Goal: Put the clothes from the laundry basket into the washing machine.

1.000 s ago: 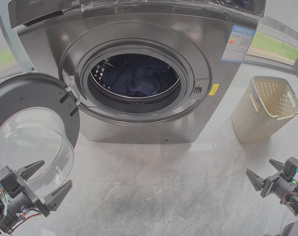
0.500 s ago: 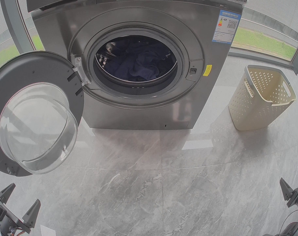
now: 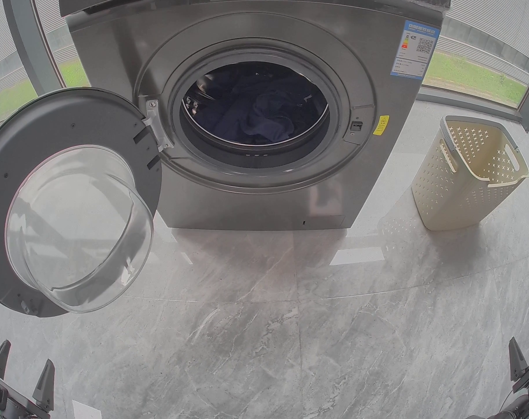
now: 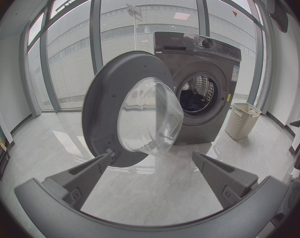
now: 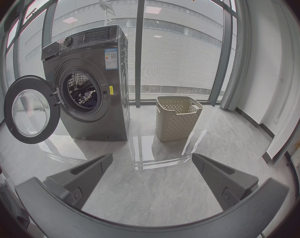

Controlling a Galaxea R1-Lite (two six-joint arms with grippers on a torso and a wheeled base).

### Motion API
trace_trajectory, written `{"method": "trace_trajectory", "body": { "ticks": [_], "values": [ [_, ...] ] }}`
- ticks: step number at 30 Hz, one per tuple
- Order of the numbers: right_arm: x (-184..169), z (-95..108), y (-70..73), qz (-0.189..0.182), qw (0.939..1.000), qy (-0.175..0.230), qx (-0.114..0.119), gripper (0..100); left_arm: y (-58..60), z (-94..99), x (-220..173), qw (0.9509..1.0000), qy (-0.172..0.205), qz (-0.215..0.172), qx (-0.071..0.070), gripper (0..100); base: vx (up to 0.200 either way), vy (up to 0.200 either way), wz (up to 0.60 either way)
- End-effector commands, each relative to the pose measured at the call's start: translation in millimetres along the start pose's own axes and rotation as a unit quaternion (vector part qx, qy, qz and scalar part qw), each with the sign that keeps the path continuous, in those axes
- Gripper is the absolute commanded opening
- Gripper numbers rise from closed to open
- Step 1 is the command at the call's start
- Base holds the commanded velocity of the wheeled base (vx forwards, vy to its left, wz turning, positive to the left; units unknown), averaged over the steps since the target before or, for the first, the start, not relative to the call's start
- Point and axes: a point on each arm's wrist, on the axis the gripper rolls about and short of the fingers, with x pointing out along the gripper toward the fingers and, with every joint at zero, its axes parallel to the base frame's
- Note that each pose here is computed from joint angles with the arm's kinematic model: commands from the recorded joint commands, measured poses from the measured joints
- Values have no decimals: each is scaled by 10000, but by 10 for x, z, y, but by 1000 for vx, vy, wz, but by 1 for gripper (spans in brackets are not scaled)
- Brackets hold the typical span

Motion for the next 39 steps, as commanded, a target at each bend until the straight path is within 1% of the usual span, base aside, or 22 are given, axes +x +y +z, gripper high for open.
{"method": "trace_trajectory", "body": {
  "ticks": [1, 2, 3, 4, 5, 6, 7, 8, 10, 11, 12, 13, 15, 16, 21, 22, 23, 25, 27, 28, 32, 39],
  "values": [
    [-103, -45, 40, 1229, 9918, -335, 45, 100, -7, -89, -75, 9993, -344, 113, 8, 100, 0, 0, 0],
    [-106, -43, 42, 1298, 9909, -341, 43, 100, -7, -89, -75, 9993, -344, 121, 8, 100, 0, 0, 0],
    [-114, -43, 60, 1697, 9852, -232, -31, 100, -7, -90, -75, 9993, -337, 135, -30, 100, 0, 0, 0],
    [-115, -40, 56, 1615, 9866, -221, -7, 100, -6, -90, -75, 9993, -337, 149, -46, 100, 0, 0, 0],
    [-109, -38, 33, 1075, 9939, -233, 6, 100, -2, -90, -75, 9991, -338, 241, -72, 100, 0, 0, 0],
    [-108, -38, 28, 960, 9951, -238, -29, 100, -1, -89, -75, 9991, -345, 256, -65, 100, 0, 0, 0],
    [-94, -66, -6, 158, 9996, -207, 70, 100, 6, -87, -76, 9984, -351, 441, -34, 100, 0, 0, 0],
    [-94, -70, -1, 290, 9993, -188, 157, 100, 9, -82, -77, 9980, -372, 504, -7, 100, 0, 0, 0],
    [-85, -105, 14, 640, 9979, -102, 65, 100, 9, -82, -76, 9981, -370, 483, 47, 100, 0, 0, 0],
    [-86, -102, 17, 677, 9976, -123, -26, 100, 5, -82, -76, 9985, -373, 389, -11, 100, 0, 0, 0],
    [-84, -106, 17, 654, 9978, -114, -3, 100, -2, -84, -76, 9990, -368, 240, -74, 100, 0, 0, 0],
    [-84, -106, 17, 654, 9978, -114, -3, 100, -2, -84, -76, 9990, -368, 240, -74, 100, 0, 0, 0],
    [-86, -102, 15, 624, 9980, -120, 29, 100, -3, -89, -75, 9987, -351, 233, -294, 100, 0, 0, 0],
    [-86, -102, 15, 624, 9980, -122, 6, 100, 2, -92, -75, 9983, -339, 331, -350, 100, 0, 0, 0],
    [-84, -103, 16, 669, 9976, -154, -23, 100, 4, -90, -76, 9983, -346, 371, -298, 100, 0, 0, 0],
    [-84, -101, 16, 677, 9976, -161, -22, 100, 0, -92, -75, 9988, -334, 282, -226, 100, 0, 0, 0],
    [-84, -100, 16, 677, 9976, -169, -21, 100, -10, -120, -73, 9997, -192, 72, -120, 100, 0, 0, 0],
    [-86, -100, 16, 692, 9974, -177, -21, 100, -28, -145, -78, 9994, -15, -348, -25, 100, 0, 0, 0],
    [-84, -103, 16, 685, 9975, -176, -13, 100, -26, -144, -74, 9995, -61, -310, -18, 100, 0, 0, 0],
    [-86, -98, 16, 685, 9975, -184, -13, 100, -24, -142, -73, 9996, -85, -264, 19, 100, 0, 0, 0],
    [-84, -103, 16, 685, 9975, -176, -13, 100, -22, -140, -73, 9997, -92, -226, -27, 100, 0, 0, 0],
    [-84, -103, 16, 685, 9975, -176, -13, 100, -22, -140, -73, 9996, -90, -242, -89, 100, 0, 200, 0]
  ]
}}
